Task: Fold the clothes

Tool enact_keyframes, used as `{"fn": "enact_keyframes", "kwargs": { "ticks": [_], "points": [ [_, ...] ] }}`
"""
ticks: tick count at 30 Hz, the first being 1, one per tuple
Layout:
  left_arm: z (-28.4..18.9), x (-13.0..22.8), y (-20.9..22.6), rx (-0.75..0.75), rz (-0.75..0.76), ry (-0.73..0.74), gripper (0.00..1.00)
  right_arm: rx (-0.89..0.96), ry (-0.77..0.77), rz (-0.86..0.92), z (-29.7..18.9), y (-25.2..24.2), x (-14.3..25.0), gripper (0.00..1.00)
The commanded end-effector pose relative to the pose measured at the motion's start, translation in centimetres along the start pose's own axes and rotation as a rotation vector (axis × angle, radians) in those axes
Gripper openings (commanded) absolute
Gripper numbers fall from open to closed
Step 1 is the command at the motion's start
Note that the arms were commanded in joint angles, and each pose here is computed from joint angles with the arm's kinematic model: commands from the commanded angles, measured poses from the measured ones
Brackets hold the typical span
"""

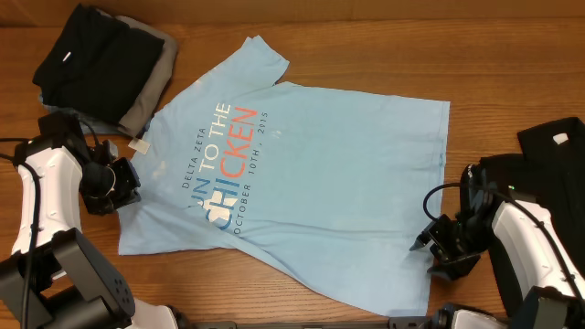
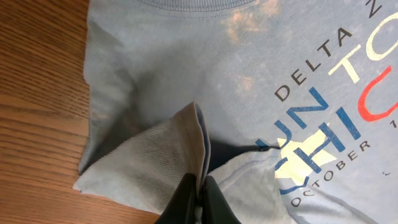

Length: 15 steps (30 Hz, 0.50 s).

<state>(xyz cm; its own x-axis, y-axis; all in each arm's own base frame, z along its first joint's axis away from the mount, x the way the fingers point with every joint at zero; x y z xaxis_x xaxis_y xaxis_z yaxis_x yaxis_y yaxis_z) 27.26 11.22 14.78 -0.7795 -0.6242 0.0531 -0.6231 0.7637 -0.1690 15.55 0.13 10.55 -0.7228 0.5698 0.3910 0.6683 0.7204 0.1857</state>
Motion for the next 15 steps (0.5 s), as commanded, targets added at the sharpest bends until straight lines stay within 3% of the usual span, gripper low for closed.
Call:
{"fn": "enact_keyframes", "kwargs": {
  "ticks": [1,15],
  "points": [
    [-0.5,-0.4,-0.6,0.02,0.037,-0.017,0.04,0.048,-0.026,0.159,0.7,-0.9,-0.2,0.58],
    [-0.5,-0.5,-0.7,0.036,0.041,-0.025,0.04,0.149,-0.028,0.302,4.4,-3.9,0.8,0.55]
  ]
}}
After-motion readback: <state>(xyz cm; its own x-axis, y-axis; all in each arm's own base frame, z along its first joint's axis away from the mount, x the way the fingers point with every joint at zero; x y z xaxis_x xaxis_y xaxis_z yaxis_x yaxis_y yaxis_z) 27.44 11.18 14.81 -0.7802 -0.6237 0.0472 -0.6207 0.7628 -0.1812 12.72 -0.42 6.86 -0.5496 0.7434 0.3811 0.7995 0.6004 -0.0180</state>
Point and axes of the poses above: each gripper's point midway between its finger pads, its own z axis out along the fingers, its own y axis along the line the jaws close on, x = y × z, the point moved 7 cm from there along -z, back along the fingers, and after that the axes turned 9 degrees about -z, right-handed, at the moved point
